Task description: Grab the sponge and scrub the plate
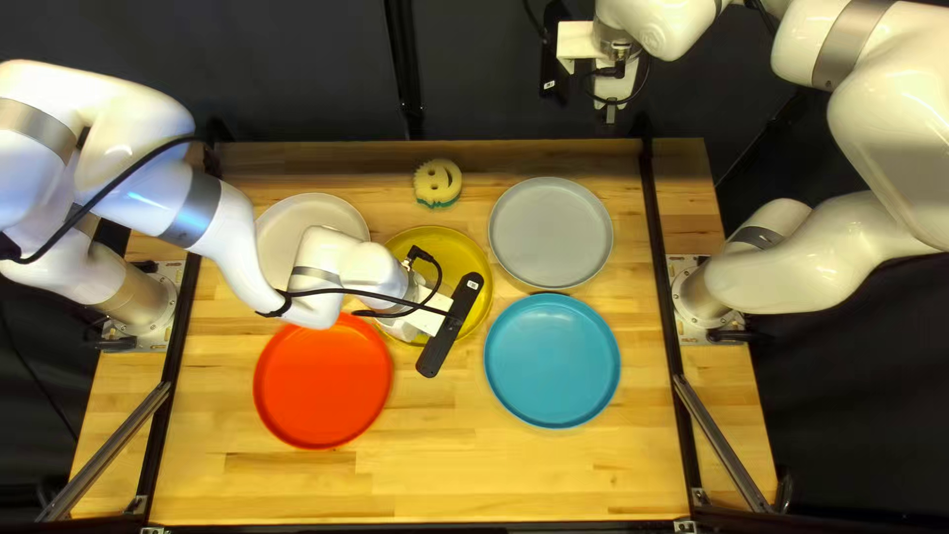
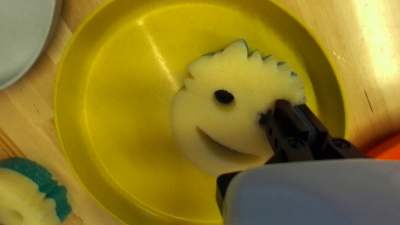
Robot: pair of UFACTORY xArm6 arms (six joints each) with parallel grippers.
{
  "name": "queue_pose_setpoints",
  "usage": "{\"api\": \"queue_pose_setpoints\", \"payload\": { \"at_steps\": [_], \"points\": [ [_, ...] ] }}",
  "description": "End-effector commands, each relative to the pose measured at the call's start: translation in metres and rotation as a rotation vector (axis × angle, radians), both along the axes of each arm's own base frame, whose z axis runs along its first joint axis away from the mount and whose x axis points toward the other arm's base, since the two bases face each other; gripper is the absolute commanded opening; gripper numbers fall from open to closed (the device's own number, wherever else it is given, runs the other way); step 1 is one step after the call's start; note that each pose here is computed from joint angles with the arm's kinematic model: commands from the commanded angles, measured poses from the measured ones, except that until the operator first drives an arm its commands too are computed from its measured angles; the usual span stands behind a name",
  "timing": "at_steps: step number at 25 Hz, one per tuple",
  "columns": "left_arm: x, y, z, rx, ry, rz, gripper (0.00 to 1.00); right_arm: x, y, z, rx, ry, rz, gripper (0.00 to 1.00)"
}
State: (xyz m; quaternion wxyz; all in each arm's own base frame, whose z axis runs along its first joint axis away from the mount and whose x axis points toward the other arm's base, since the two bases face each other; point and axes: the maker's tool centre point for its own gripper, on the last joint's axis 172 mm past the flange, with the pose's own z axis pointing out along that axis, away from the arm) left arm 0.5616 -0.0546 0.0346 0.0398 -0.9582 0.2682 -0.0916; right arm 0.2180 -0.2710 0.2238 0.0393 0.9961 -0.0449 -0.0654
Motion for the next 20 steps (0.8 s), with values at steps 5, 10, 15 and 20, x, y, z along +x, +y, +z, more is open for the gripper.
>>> {"api": "queue_pose_setpoints", "payload": {
  "at_steps": [5,10,15,20],
  "points": [
    [-0.028,0.005,0.008,0.004,0.006,0.019,0.00,0.000,0.000,0.000,0.000,0.000,0.000,1.00],
    [-0.057,0.010,0.014,0.010,0.019,0.045,0.00,0.000,0.000,0.000,0.000,0.000,0.000,1.00],
    [-0.082,0.014,0.011,0.008,0.038,0.071,0.00,0.000,0.000,0.000,0.000,0.000,0.000,1.00],
    [-0.062,0.018,0.009,0.006,0.037,0.072,0.00,0.000,0.000,0.000,0.000,0.000,0.000,1.00]
  ]
}}
